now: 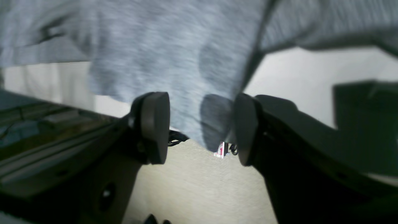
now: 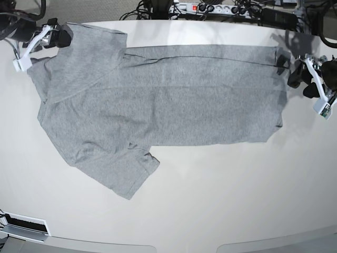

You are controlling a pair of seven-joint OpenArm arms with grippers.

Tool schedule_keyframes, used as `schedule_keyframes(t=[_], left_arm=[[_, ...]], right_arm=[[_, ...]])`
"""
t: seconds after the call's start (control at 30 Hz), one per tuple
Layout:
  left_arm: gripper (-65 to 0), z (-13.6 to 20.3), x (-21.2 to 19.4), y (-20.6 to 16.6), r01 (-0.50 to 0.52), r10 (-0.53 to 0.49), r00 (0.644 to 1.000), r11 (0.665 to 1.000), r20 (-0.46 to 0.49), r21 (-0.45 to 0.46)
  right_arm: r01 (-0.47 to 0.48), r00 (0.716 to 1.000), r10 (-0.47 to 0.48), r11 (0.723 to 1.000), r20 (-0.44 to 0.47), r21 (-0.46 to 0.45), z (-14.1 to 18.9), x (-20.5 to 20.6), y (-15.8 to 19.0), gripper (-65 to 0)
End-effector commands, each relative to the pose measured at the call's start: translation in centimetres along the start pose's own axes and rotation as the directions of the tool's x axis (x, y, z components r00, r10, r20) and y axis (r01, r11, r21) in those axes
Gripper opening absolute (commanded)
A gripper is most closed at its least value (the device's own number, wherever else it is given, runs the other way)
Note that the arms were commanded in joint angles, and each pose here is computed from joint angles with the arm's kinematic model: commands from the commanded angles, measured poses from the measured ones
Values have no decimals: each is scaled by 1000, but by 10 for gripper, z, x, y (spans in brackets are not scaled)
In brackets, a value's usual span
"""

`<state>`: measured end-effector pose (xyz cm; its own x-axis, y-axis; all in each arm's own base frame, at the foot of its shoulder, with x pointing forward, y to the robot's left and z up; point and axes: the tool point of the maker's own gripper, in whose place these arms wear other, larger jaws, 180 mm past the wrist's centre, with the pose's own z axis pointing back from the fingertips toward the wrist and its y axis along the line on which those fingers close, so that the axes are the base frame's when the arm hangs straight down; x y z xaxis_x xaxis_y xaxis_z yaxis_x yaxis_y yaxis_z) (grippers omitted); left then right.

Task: Layout the t-shirt on the table in an organized manner, then fold the t-shirt properly
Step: 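Release the folded edge and reposition both grippers along the shirt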

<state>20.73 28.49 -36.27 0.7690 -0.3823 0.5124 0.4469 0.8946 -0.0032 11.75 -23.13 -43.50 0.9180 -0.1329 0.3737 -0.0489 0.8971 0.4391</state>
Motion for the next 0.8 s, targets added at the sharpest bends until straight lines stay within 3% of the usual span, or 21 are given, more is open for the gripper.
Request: schedule_keyframes(t=[0.0,0.37,0.53,0.6,0.7,0.77], left_arm=[[-294,5,11,5,16,-16,999,1000,29,11],[-294,5,11,5,15,-15,999,1000,30,10],[-294,5,12,4,11,-11,999,1000,34,5],[-294,5,11,4,11,-12,999,1000,32,6],[-294,5,11,4,11,-11,999,1000,30,5],[-294,5,11,4,11,-11,999,1000,29,5]], right_arm=[[-3,1000,3,1000,23,-20,4,8,-8,-302],[146,989,-146,986,-6,76,-21,-14,-10,-302],[142,989,-134,979,-67,144,-33,-24,11,-309],[134,989,-123,979,-79,153,-35,-24,15,-373],[115,991,-99,975,-92,190,-32,-16,23,-589],[99,991,-71,959,-113,266,-22,-9,38,-650]])
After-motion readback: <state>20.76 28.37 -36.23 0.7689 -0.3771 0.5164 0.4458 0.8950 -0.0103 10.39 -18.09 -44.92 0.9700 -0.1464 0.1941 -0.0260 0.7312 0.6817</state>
